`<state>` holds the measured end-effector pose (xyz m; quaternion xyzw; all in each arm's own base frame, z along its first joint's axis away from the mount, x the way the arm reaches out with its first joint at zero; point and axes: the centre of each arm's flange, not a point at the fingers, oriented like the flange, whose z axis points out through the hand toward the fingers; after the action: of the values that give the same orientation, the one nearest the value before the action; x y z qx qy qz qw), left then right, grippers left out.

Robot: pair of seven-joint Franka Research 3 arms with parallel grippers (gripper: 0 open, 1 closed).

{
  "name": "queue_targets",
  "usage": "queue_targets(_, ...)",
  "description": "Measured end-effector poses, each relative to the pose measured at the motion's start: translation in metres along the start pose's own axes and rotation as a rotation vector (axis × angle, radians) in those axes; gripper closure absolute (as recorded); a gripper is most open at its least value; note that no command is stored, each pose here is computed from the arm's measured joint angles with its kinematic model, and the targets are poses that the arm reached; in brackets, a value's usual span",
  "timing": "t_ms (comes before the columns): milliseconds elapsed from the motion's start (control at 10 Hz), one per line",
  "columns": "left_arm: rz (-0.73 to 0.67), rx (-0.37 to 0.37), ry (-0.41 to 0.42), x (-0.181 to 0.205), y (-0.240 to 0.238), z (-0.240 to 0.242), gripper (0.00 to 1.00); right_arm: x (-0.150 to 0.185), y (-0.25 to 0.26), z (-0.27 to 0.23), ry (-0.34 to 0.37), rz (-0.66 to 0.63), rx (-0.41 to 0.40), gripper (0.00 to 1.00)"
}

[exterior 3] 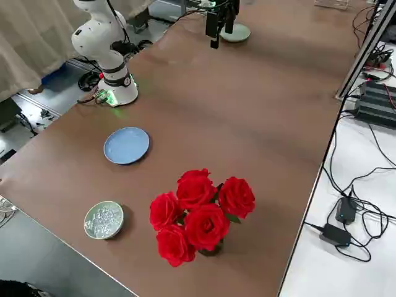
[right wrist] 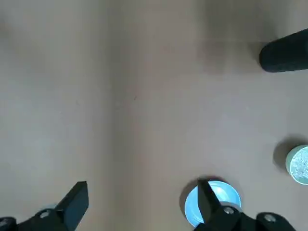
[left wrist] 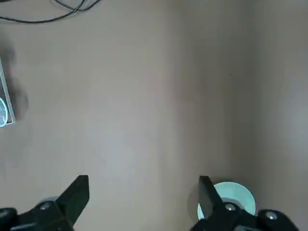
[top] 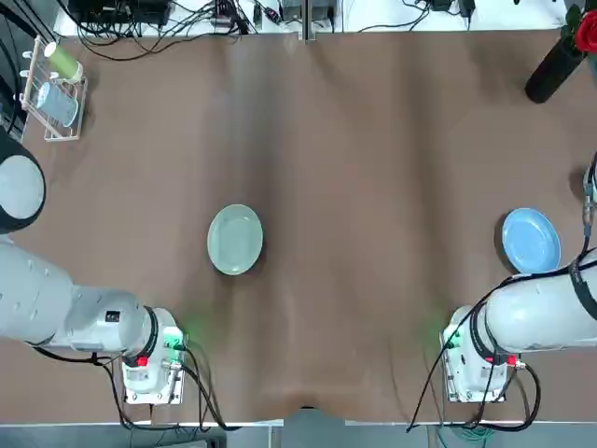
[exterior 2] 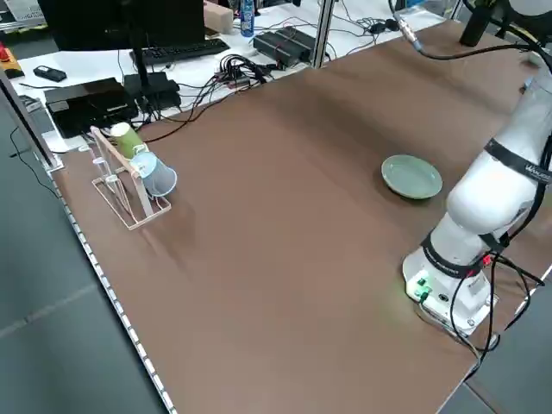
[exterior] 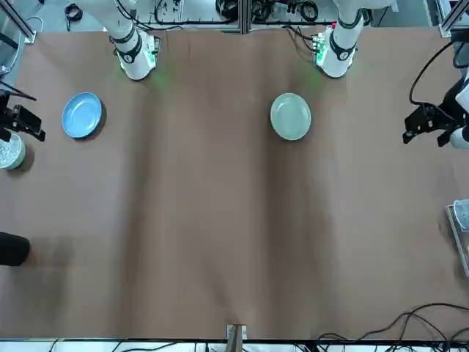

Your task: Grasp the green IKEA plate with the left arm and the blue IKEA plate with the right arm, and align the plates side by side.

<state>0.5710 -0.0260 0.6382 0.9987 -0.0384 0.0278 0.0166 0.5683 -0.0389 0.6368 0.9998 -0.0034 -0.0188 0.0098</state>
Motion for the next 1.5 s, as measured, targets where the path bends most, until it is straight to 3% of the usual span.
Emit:
queue_targets(400,-0.023,-0.001,-0.024,-0.001,0.000,0.008,0.00,-0.010,0.067,0.074,-0.117,0.100,0.096,0.00)
queue_targets(700,-0.031,-0.002,-0.134,-0.019,0.024,0.055,0.00,-0.050,0.081,0.144,-0.139,0.118,0.120,0.00)
queue_targets(900,-0.002,0.011,-0.199,-0.065,0.068,0.106,0.00,-0.093,0.106,0.202,-0.171,0.146,0.145,0.02)
queue_targets(1200,0.036,0.055,-0.213,-0.144,0.169,0.201,0.00,-0.143,0.150,0.293,-0.138,0.159,0.165,0.04)
queue_targets(1500,0.059,0.086,-0.227,-0.199,0.231,0.284,0.00,-0.202,0.197,0.379,-0.134,0.182,0.221,0.04)
